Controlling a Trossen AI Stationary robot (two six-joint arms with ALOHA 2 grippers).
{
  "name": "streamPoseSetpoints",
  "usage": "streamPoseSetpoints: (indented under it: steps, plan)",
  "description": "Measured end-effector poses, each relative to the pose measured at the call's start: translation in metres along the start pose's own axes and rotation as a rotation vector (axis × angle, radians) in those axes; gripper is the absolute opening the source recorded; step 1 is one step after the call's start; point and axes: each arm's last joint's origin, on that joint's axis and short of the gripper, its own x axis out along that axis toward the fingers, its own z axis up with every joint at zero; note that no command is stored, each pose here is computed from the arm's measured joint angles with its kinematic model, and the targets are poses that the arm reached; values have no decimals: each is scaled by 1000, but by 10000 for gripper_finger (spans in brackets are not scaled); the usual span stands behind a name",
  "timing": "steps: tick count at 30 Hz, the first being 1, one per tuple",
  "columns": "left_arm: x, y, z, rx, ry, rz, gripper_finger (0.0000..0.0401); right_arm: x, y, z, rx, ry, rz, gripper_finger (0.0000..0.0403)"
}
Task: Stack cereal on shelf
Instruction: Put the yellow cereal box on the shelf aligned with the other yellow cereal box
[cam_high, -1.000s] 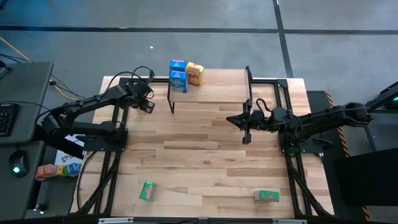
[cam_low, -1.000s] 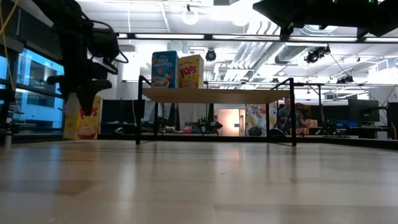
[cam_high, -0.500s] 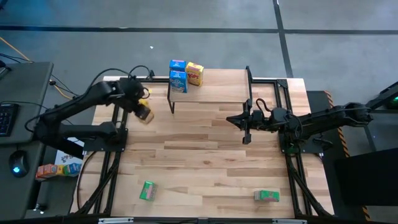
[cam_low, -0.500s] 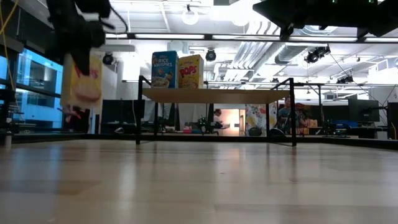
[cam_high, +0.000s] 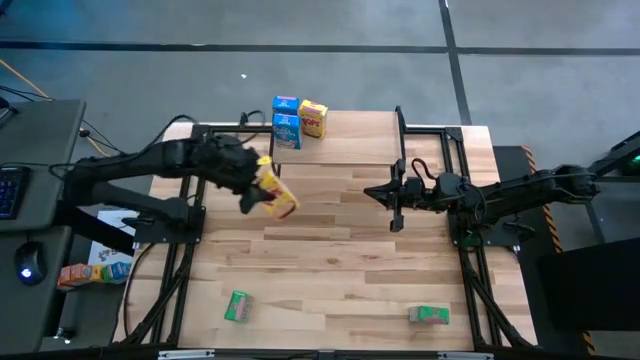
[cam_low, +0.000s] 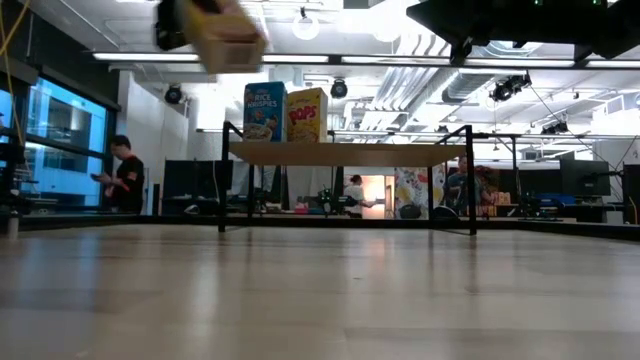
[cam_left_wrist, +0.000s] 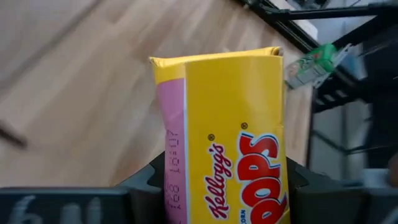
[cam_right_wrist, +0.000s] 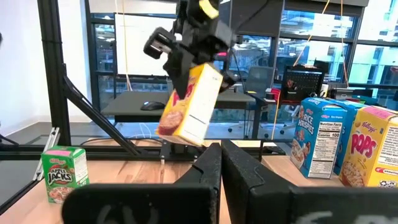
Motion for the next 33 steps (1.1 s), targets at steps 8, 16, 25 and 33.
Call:
streamPoseSetpoints:
  steps: [8,16,25,33]
  plan:
    - [38,-29,75,302,-46,156,138,0,0,-1,-1,12,-1,0]
    - [76,-31,120,601,8,328,141,0,0,-2,-2,21,-1,0]
    - [114,5,128,714,157,588,142,0,0,-3,15,32,-1,0]
    - [116,30,135,691,201,645,141,0,0,-3,15,31,-1,0]
